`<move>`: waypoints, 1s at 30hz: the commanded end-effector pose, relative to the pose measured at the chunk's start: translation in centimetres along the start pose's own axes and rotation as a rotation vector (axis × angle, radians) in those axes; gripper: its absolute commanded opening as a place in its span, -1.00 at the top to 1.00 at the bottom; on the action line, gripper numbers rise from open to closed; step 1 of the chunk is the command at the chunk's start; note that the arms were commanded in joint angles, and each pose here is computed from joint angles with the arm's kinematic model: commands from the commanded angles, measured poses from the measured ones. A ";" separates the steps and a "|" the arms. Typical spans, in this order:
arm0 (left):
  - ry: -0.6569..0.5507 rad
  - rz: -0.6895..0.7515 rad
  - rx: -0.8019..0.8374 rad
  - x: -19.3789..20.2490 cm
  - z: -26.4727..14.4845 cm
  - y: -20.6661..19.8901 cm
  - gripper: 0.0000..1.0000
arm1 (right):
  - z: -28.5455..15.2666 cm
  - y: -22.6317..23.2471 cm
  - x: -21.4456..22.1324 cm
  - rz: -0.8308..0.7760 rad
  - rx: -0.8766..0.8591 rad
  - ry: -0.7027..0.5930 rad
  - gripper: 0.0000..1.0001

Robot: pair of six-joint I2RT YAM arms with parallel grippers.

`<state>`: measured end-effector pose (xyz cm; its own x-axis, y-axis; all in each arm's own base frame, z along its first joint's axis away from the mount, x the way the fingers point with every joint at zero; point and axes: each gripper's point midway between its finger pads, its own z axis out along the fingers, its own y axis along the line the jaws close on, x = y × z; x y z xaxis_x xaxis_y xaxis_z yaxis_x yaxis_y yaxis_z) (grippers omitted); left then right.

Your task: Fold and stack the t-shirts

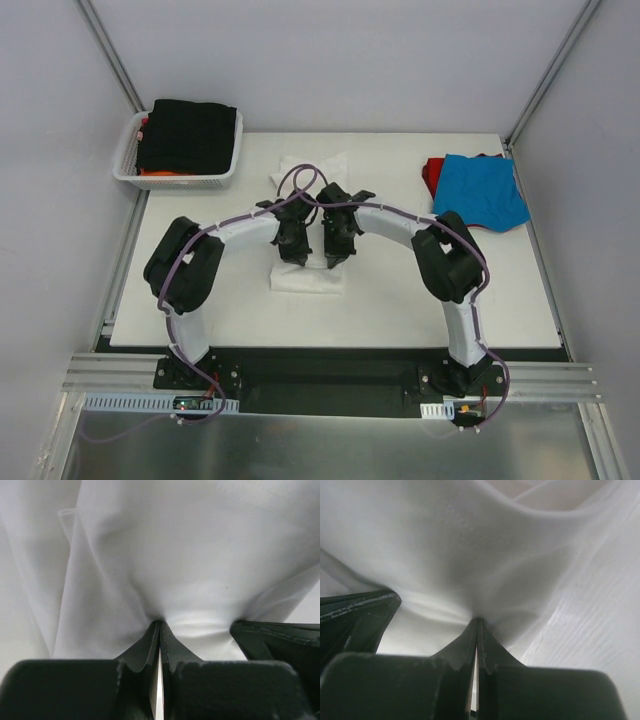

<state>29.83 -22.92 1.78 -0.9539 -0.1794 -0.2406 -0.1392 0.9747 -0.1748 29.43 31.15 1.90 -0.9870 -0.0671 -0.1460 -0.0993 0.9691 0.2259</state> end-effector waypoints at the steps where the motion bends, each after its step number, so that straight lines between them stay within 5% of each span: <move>1: 0.096 0.014 -0.166 5.1 -0.6 5.0 1.00 | 0.1 -2.7 5.2 0.012 0.089 0.114 0.98; 15: 0.103 0.000 -0.136 9.3 -3.1 6.5 1.00 | -1.2 -2.0 14.4 0.016 0.058 0.184 0.99; 30: 0.125 0.010 -0.120 13.2 -4.9 8.2 1.00 | -3.2 -2.6 14.7 0.038 0.066 0.151 0.99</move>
<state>17.09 -18.70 1.94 -0.9729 -0.1739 -0.1524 -0.1521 0.9778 -0.1444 16.06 30.19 1.77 -0.9966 -0.0808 -0.0179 -0.0826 0.9579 0.2750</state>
